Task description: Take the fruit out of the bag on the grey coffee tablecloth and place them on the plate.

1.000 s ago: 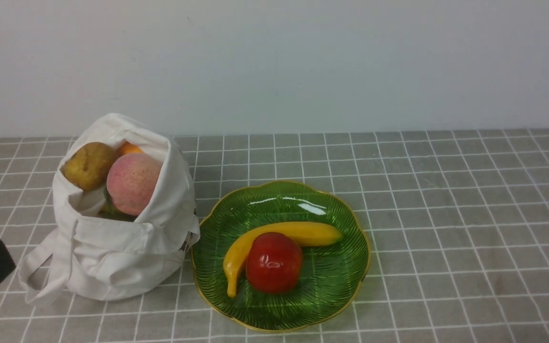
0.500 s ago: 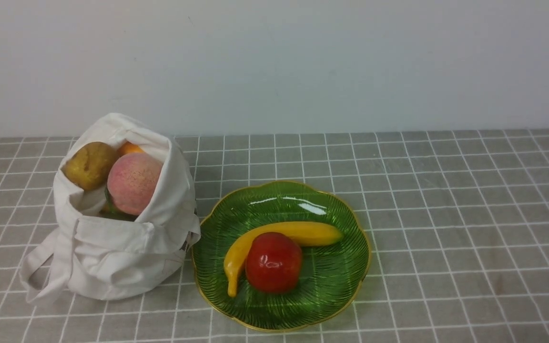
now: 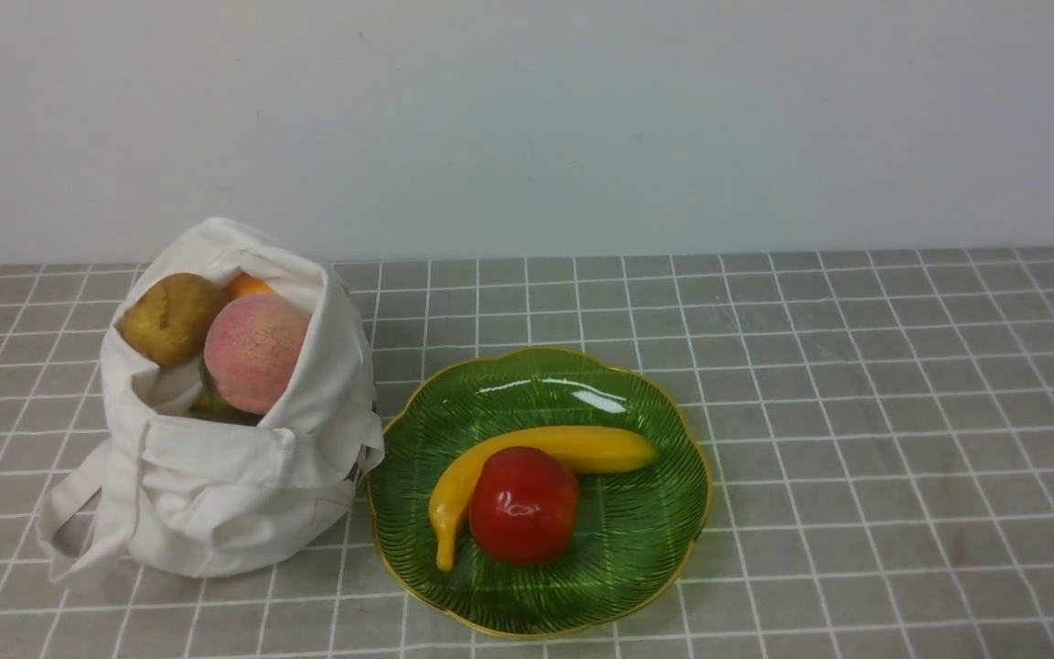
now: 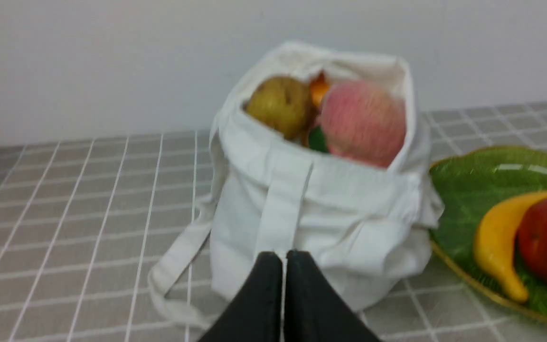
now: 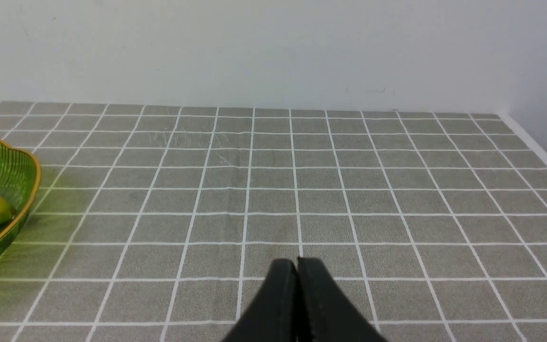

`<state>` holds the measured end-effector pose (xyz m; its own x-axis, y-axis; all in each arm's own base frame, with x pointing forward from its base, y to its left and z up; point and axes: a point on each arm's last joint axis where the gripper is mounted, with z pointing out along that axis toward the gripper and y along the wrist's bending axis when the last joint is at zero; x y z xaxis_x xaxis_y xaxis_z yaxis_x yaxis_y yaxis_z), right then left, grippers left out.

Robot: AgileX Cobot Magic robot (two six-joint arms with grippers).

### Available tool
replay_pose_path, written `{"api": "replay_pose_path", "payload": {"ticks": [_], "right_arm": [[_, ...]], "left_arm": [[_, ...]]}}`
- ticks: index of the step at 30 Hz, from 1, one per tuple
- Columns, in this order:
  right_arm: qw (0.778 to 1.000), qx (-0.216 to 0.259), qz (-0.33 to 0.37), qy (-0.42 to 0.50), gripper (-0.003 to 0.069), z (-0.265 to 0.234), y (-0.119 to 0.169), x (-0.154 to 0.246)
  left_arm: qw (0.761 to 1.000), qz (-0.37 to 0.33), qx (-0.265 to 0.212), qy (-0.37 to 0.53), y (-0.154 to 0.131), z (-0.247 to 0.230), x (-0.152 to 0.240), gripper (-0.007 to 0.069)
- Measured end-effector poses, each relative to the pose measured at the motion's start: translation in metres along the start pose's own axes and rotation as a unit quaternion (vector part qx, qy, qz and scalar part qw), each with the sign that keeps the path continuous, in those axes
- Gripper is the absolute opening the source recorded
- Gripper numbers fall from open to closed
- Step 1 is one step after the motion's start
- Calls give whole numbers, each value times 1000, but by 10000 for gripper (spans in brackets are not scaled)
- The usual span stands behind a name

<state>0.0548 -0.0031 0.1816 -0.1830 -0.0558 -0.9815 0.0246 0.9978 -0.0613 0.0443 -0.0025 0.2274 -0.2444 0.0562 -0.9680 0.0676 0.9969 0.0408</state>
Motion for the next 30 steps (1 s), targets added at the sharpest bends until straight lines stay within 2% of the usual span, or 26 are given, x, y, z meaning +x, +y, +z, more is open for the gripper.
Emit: {"api": "replay_pose_path", "payload": {"ticks": [7, 12, 30], "right_arm": [[1000, 0, 0, 1, -15, 0, 0, 0], [1000, 0, 0, 1, -15, 0, 0, 0], [1000, 0, 0, 1, -15, 0, 0, 0]], "left_arm": [[998, 1, -1, 63, -2, 20, 55, -8], [999, -1, -2, 33, -2, 22, 53, -8], [999, -1, -2, 32, -2, 22, 53, -8]]}}
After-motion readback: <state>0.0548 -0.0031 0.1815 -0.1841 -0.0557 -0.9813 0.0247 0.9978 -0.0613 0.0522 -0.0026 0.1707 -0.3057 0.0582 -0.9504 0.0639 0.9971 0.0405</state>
